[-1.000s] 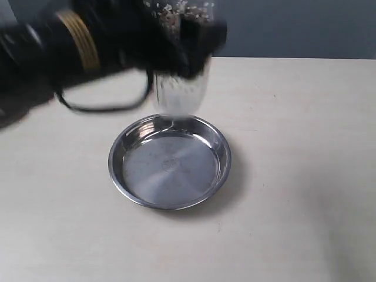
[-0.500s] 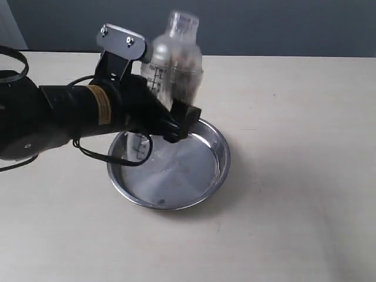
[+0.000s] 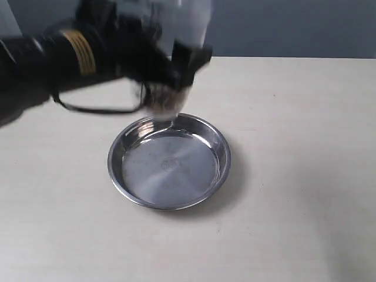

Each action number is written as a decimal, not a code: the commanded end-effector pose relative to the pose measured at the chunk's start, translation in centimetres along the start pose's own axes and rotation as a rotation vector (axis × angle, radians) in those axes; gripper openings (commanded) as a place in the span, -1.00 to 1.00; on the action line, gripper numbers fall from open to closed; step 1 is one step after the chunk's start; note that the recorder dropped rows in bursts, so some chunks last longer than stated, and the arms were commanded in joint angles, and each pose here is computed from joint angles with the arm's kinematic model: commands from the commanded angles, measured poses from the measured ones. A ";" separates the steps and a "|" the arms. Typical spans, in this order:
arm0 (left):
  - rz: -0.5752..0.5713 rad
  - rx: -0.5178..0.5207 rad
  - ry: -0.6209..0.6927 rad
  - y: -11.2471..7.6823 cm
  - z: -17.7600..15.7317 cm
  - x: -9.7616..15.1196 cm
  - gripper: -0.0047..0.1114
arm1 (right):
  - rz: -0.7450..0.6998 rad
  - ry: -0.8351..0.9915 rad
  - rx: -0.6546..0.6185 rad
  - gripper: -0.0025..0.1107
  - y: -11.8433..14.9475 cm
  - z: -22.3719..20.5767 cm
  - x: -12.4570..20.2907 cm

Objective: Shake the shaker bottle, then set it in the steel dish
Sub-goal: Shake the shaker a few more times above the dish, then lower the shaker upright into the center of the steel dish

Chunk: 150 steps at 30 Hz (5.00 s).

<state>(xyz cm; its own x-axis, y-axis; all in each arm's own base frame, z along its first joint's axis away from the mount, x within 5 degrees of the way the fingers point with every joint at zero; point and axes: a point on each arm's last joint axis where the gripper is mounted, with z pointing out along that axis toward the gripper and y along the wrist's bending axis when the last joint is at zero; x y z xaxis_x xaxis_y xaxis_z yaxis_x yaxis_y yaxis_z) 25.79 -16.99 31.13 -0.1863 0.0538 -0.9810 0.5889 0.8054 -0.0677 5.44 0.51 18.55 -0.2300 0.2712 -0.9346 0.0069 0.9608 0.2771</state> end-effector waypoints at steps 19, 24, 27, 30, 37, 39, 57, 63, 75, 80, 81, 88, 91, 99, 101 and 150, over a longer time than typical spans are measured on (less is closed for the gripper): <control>-0.012 0.052 -0.156 -1.2 -1.6 -3.4 -0.91 | -0.006 -0.013 0.003 -0.97 0.0 0.0 -0.1; -0.068 0.000 0.203 -0.5 1.4 5.8 -0.91 | -0.006 -0.013 0.003 -0.97 0.0 0.0 -0.1; 0.011 0.057 -0.113 -1.4 -1.7 -2.0 -0.91 | -0.004 -0.012 0.003 -0.97 0.0 0.0 -0.1; -0.106 0.005 0.234 -0.7 1.0 7.8 -0.91 | -0.006 -0.013 0.003 -0.97 0.0 0.0 -0.1; -0.104 0.013 0.088 -0.4 0.4 4.3 -0.91 | -0.006 -0.013 0.003 -0.97 0.0 0.0 -0.1; -0.141 0.007 0.229 -0.1 1.8 9.4 -0.91 | -0.006 -0.013 0.003 -0.97 0.0 0.0 -0.1; -0.034 -0.010 -0.088 -0.3 -1.3 -0.4 -0.91 | -0.006 -0.013 0.003 -0.97 0.0 0.0 -0.1; -0.100 0.002 0.058 -0.1 0.7 6.7 -0.91 | -0.006 -0.013 0.003 -0.97 0.0 0.0 -0.1; -0.055 0.029 -0.072 -0.3 0.2 4.3 -0.91 | -0.008 -0.013 0.004 -0.97 0.0 0.0 -0.1; -0.009 0.010 -0.067 -0.1 0.0 3.4 -0.91 | -0.008 -0.013 0.004 -0.97 0.0 0.0 -0.1; -0.019 0.003 0.026 0.1 0.9 6.1 -0.91 | -0.008 -0.013 0.004 -0.97 0.0 0.0 -0.1; -0.017 0.045 -0.057 0.6 4.0 10.9 -0.91 | -0.001 -0.012 0.002 -0.97 0.0 0.0 -0.1; -0.046 0.037 -0.094 1.0 4.8 12.2 -0.91 | -0.001 -0.012 0.002 -0.97 0.0 0.0 -0.1; -0.105 -0.019 -0.145 1.8 6.1 15.0 -0.91 | -0.001 -0.012 0.002 -0.97 0.0 0.0 -0.1; -0.107 -0.020 -0.148 1.9 6.2 15.4 -0.91 | -0.001 -0.012 0.002 -0.97 0.0 0.0 -0.1; -0.054 -0.040 -0.067 2.8 7.1 20.2 0.89 | -0.001 -0.012 0.002 -0.97 0.0 0.0 -0.1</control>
<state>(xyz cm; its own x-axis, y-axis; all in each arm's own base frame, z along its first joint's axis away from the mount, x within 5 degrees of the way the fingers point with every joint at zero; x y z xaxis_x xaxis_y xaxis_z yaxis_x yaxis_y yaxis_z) 29.11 -18.09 9.78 -0.1661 -0.0225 -0.9859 0.5323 0.8395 -0.1088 5.44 0.52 18.55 -0.2301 0.2748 -0.9336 0.0066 0.9597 0.2808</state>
